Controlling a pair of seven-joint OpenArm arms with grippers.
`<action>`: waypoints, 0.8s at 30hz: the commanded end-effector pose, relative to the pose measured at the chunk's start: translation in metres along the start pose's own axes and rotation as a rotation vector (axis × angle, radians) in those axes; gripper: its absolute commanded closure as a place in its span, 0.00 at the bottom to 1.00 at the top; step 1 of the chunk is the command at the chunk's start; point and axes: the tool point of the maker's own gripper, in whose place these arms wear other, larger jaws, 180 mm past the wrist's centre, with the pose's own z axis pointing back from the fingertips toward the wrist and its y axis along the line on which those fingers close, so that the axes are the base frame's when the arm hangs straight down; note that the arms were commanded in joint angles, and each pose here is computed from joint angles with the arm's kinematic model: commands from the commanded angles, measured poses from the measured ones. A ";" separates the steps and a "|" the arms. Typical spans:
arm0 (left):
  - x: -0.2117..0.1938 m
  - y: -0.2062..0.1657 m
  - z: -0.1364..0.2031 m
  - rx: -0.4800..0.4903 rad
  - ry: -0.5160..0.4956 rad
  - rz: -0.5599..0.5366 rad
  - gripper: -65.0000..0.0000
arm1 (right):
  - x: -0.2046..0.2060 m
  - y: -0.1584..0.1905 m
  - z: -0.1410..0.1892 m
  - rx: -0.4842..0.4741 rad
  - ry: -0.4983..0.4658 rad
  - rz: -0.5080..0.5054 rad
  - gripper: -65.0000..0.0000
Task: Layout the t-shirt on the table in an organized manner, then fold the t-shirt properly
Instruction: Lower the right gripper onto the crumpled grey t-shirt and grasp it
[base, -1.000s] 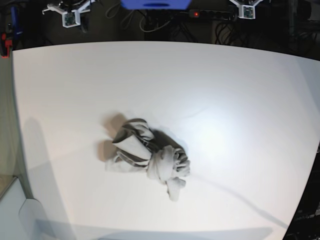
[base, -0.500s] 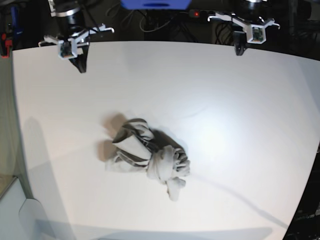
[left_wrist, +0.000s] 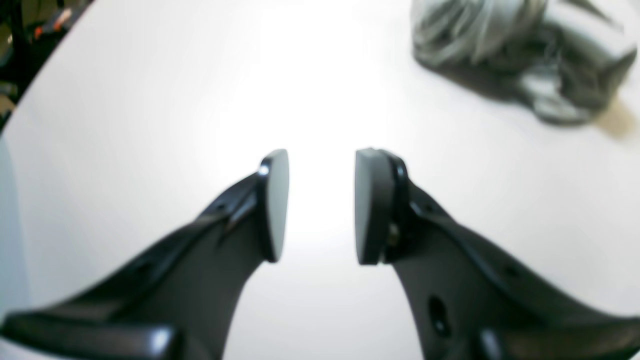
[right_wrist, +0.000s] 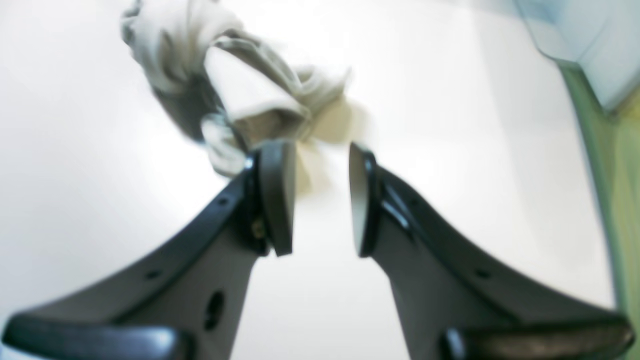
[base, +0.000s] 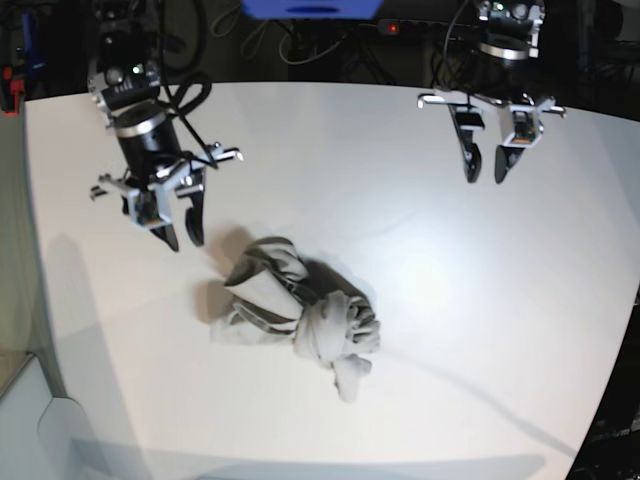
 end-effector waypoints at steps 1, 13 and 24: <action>0.013 0.001 -0.002 0.004 -0.050 0.000 0.67 | 0.017 0.008 -0.007 0.046 -0.035 0.024 0.70; 0.017 0.003 -0.027 0.011 0.011 0.002 0.67 | 0.021 0.040 -0.076 0.240 0.134 0.196 0.70; 0.022 0.003 -0.032 0.012 -0.006 0.001 0.67 | -0.004 0.048 -0.106 0.283 0.222 0.201 0.69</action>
